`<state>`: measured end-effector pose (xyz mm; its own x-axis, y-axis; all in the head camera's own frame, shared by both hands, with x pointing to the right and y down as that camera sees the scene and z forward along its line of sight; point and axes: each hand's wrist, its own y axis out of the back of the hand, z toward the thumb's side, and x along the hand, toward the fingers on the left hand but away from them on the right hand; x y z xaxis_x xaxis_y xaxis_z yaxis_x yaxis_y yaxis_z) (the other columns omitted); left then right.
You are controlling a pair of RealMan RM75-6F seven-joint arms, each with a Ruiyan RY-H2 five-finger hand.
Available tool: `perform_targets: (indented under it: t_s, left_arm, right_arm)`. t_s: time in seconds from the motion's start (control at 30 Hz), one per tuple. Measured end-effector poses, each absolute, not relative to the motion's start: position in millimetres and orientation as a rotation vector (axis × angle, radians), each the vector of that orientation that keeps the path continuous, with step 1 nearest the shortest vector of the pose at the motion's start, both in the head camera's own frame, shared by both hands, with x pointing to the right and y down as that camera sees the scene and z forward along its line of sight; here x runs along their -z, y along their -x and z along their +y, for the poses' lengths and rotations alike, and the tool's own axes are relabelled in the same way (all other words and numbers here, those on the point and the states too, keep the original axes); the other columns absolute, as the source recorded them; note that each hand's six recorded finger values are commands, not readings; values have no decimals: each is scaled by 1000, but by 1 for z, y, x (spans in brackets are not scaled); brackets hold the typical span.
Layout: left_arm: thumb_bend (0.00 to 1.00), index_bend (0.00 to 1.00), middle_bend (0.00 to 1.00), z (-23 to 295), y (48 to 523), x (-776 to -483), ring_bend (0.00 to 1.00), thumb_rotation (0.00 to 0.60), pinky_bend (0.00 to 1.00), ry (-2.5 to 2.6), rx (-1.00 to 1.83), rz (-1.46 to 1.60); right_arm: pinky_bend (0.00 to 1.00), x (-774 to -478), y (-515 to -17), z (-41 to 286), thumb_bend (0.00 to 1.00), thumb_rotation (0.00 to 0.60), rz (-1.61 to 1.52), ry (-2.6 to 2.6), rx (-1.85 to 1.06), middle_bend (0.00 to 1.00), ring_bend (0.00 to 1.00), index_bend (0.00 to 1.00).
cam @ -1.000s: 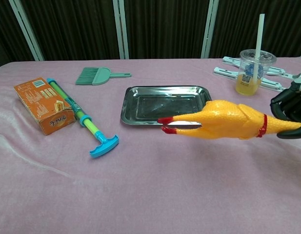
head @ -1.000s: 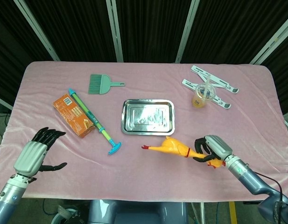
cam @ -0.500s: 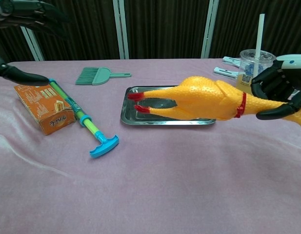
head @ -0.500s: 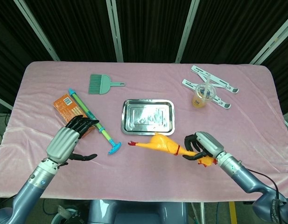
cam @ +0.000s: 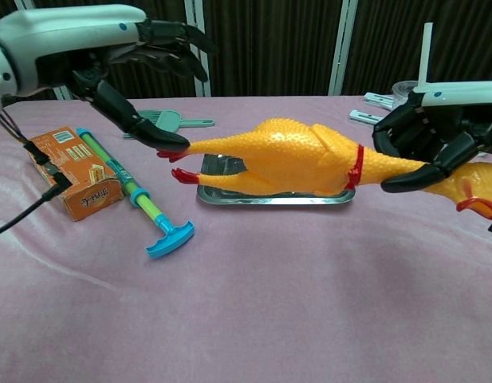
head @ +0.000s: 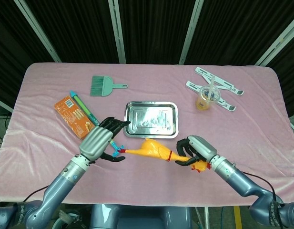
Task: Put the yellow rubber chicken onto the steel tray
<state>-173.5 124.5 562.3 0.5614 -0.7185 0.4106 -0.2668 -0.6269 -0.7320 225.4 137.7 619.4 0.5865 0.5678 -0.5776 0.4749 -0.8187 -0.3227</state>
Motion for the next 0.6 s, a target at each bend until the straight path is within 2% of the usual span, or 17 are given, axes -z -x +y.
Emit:
perform_targets:
  t_s: [0.6]
  left_arm:
    - [34,137,196,131,115,-577,144,600,101,2290,978,681]
  right_arm:
    - [926,-610,-207,127,494,600,-917,2712,-989,785,806,1000]
